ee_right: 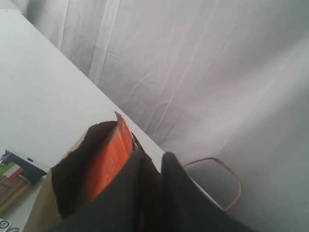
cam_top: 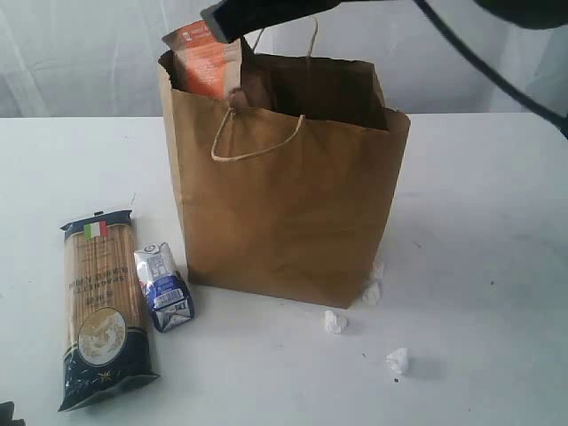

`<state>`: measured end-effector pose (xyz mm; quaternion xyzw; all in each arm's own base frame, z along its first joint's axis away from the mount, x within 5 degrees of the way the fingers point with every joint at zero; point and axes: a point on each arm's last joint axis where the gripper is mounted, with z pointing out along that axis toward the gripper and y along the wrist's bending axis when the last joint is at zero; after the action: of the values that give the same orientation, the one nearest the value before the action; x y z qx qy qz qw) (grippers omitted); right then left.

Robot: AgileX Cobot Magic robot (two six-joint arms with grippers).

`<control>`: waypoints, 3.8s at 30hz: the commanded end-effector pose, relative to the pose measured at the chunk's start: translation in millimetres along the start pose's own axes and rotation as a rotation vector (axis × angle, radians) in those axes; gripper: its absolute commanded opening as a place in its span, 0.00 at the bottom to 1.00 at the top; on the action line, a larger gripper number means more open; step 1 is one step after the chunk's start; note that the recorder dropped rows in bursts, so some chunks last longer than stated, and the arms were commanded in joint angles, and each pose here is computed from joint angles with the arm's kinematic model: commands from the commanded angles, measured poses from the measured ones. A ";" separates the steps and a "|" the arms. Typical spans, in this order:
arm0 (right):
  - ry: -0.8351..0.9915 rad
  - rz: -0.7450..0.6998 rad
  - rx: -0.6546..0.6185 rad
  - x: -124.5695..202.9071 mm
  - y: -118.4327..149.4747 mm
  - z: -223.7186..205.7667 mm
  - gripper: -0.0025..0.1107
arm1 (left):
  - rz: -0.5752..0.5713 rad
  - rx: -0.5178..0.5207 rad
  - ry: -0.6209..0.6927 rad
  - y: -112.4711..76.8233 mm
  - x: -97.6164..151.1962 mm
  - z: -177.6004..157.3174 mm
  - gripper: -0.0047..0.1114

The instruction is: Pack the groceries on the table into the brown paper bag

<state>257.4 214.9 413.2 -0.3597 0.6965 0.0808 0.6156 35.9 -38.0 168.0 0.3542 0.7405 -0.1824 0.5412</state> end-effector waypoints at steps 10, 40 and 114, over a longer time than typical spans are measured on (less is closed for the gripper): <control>-0.014 0.008 0.035 13.0 -9.0 -84.6 0.10 | -0.002 0.008 0.002 -0.7 1.2 0.1 0.22; 0.201 0.416 0.127 199.7 27.2 -192.6 0.06 | -0.002 0.008 0.002 -0.7 1.2 0.1 0.22; 1.097 0.405 -0.148 285.7 60.0 -1.0 0.31 | -0.002 0.008 0.002 -0.7 1.2 0.1 0.22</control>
<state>223.5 143.7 134.0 -0.2523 0.9603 0.0464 0.1100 35.9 -38.0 168.0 0.3542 0.7405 -0.1824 0.5412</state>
